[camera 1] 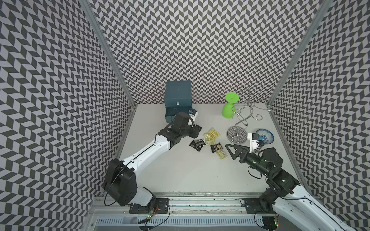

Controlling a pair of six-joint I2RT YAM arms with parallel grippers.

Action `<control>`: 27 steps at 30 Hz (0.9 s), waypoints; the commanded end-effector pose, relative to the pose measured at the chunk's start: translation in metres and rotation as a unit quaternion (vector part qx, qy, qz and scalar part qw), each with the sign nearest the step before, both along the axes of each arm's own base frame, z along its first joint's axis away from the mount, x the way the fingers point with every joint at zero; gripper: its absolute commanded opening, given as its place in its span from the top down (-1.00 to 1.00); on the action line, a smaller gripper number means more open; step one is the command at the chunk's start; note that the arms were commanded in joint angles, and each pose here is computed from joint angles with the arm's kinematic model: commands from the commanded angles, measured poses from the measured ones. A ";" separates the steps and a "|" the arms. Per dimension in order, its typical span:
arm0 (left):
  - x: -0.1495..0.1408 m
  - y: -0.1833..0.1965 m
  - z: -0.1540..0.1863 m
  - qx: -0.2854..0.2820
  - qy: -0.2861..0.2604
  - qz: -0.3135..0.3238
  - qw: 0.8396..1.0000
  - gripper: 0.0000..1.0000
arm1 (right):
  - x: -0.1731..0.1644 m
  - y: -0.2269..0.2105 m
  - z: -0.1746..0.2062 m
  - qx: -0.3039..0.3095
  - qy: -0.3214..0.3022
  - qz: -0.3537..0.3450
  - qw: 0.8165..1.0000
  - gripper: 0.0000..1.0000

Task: Place the cookies into the drawer by color
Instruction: Pick up the cookie at the center of the board.

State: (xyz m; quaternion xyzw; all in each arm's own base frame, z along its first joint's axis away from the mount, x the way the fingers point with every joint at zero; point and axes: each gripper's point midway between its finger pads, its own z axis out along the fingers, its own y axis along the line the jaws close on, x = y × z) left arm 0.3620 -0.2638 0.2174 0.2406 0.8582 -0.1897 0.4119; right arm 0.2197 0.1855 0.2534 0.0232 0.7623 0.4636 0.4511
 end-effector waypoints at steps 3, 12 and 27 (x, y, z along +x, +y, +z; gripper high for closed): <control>-0.006 0.004 -0.043 0.143 0.016 -0.082 0.986 -0.33 | -0.001 0.001 0.012 0.017 -0.023 0.004 1.000 -1.00; -0.003 -0.009 -0.094 0.210 0.021 -0.143 0.967 -0.99 | -0.005 0.000 0.013 0.017 -0.029 0.008 0.999 -0.99; 0.016 -0.026 -0.159 0.262 0.054 -0.151 0.952 -0.72 | -0.010 -0.010 0.011 0.017 -0.032 -0.008 0.999 -0.99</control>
